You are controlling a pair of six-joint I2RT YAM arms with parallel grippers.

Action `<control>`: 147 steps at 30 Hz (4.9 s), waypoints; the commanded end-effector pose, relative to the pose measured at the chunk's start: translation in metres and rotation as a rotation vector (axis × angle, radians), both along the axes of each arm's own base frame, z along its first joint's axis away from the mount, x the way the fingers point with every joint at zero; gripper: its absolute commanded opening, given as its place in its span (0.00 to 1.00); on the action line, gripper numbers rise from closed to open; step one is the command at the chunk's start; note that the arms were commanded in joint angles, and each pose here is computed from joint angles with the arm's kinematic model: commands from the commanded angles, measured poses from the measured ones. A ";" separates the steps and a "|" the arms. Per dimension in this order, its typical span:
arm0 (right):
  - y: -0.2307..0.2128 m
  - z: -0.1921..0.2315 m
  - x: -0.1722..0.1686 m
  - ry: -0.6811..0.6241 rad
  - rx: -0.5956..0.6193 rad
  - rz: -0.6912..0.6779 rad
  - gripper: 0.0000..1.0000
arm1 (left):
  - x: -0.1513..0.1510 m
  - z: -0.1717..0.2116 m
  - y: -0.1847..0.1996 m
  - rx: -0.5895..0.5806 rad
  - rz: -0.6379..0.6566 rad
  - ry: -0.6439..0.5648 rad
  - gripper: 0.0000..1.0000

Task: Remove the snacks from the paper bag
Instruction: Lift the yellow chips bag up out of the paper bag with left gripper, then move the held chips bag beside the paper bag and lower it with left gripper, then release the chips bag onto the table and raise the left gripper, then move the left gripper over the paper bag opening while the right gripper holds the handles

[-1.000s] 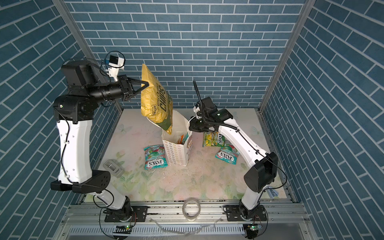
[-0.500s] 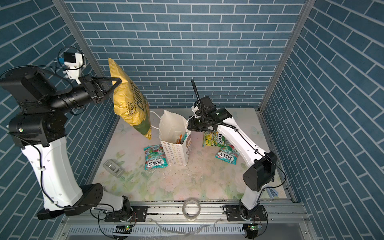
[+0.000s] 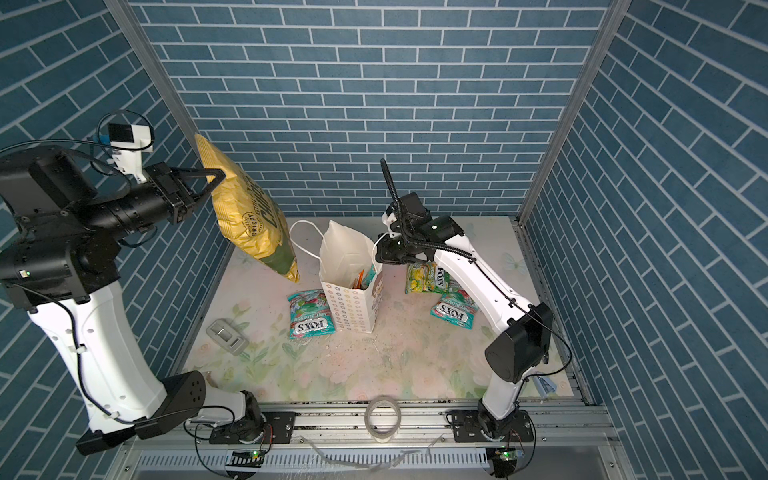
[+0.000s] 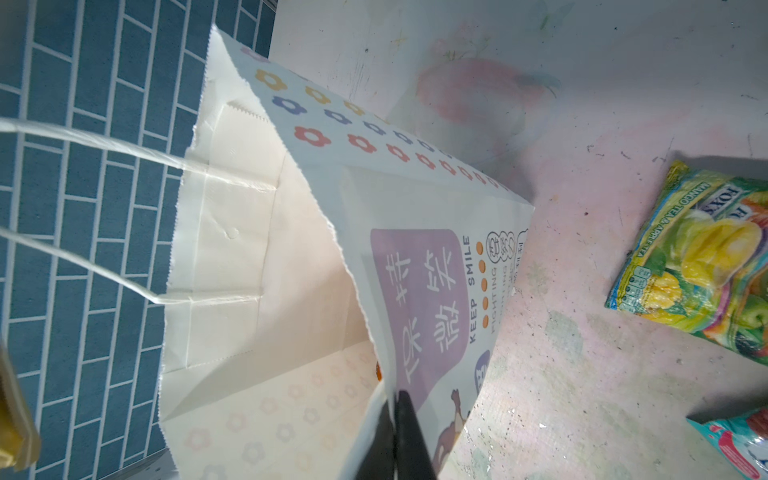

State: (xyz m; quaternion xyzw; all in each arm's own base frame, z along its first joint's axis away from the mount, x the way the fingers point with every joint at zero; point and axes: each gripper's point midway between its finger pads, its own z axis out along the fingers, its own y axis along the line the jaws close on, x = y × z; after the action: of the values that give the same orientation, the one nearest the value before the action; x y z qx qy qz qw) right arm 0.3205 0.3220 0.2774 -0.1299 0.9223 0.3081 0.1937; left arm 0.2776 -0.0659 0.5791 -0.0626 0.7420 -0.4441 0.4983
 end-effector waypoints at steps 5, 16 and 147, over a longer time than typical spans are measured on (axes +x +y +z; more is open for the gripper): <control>-0.012 0.023 -0.006 -0.083 -0.008 0.007 0.00 | 0.008 -0.013 0.014 0.061 0.049 0.012 0.00; -0.024 0.031 -0.002 -0.113 -0.031 -0.007 0.00 | 0.039 -0.056 0.027 0.063 0.046 0.132 0.00; -0.064 0.026 -0.019 -0.078 -0.057 0.000 0.38 | 0.038 -0.226 -0.152 0.700 -0.177 0.323 0.31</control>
State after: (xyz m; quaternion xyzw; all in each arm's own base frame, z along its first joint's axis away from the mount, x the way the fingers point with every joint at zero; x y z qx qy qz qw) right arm 0.3086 0.2607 0.2932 -0.1364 0.9287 0.2668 0.2184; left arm 0.3152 -0.2097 0.3357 0.1075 0.9294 -0.1644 0.3123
